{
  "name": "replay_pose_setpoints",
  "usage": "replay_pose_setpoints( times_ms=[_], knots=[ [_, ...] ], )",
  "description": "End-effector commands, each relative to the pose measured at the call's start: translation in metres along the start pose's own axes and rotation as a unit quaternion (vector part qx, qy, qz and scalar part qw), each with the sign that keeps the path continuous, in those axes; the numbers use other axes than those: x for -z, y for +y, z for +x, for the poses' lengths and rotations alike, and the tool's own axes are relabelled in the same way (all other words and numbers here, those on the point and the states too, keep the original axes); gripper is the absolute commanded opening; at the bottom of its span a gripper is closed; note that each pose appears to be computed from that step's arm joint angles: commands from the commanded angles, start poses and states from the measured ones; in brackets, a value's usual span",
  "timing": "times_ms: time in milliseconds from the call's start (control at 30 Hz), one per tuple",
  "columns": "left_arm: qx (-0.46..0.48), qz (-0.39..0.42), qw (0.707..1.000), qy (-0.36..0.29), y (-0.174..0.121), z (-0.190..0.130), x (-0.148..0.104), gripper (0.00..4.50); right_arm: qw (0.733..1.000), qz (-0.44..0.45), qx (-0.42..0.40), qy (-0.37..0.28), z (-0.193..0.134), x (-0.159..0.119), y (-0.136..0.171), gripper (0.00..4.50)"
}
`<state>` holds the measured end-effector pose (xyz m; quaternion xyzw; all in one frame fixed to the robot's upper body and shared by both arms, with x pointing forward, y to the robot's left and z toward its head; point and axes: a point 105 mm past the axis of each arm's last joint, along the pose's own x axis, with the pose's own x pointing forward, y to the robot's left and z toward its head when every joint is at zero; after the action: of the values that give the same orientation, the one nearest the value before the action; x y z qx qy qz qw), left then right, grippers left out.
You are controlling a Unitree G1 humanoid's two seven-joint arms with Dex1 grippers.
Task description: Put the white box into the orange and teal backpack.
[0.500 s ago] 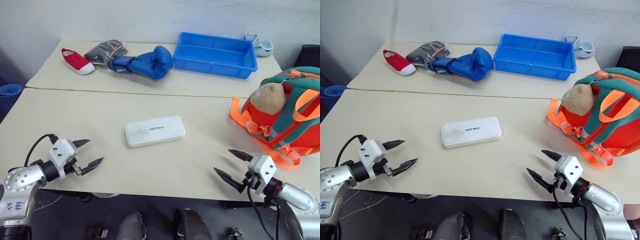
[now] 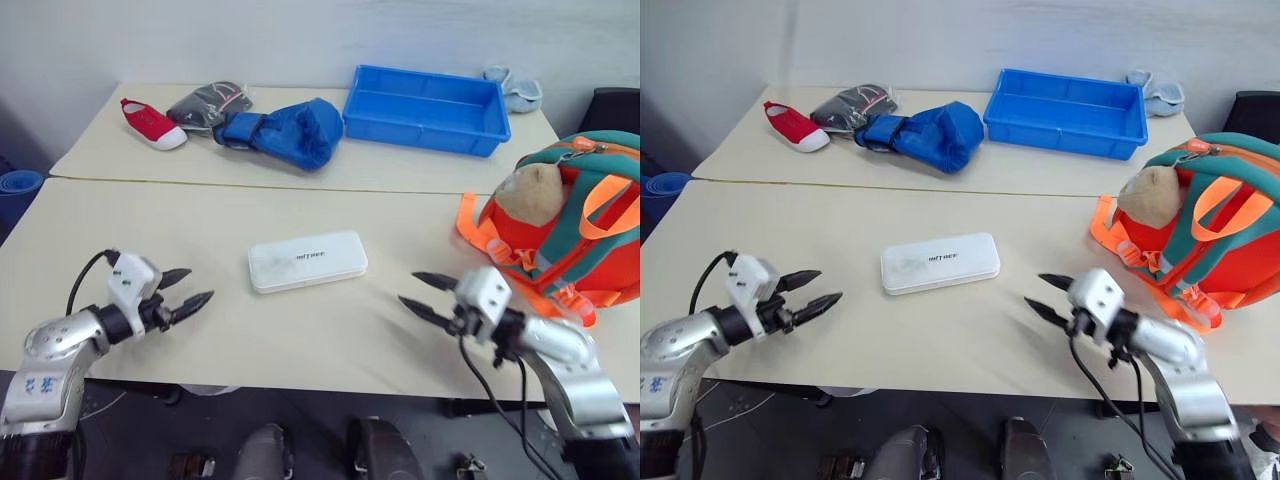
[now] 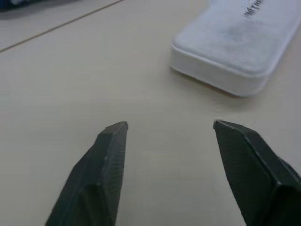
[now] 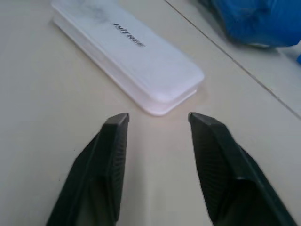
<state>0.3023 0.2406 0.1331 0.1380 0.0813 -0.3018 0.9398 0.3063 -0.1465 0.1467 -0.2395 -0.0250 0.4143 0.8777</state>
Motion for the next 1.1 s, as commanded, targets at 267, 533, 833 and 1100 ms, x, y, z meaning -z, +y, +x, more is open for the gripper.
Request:
replay_pose_setpoints(
  times_ms=[267, 533, 833, 1100],
  knots=[
    [-0.052, -0.128, 0.990, 0.013, -0.012, 0.043, -0.011, 0.02, 0.990, 0.048, 0.089, 0.096, 0.051, 0.008, -0.040, 0.00],
    [-0.019, -0.114, 0.993, 0.023, -0.029, 0.059, -0.023, 0.02, 0.993, 0.045, 0.053, 0.095, 0.078, 0.008, -0.036, 0.00],
    [0.012, -0.113, 0.993, 0.028, -0.041, 0.064, -0.027, 0.02, 0.995, 0.062, 0.015, 0.078, 0.078, 0.002, -0.015, 0.00],
    [0.091, -0.066, 0.994, 0.009, -0.064, 0.059, -0.036, 0.02, 0.992, 0.092, -0.060, 0.068, 0.050, -0.006, 0.025, 0.00]
  ],
)
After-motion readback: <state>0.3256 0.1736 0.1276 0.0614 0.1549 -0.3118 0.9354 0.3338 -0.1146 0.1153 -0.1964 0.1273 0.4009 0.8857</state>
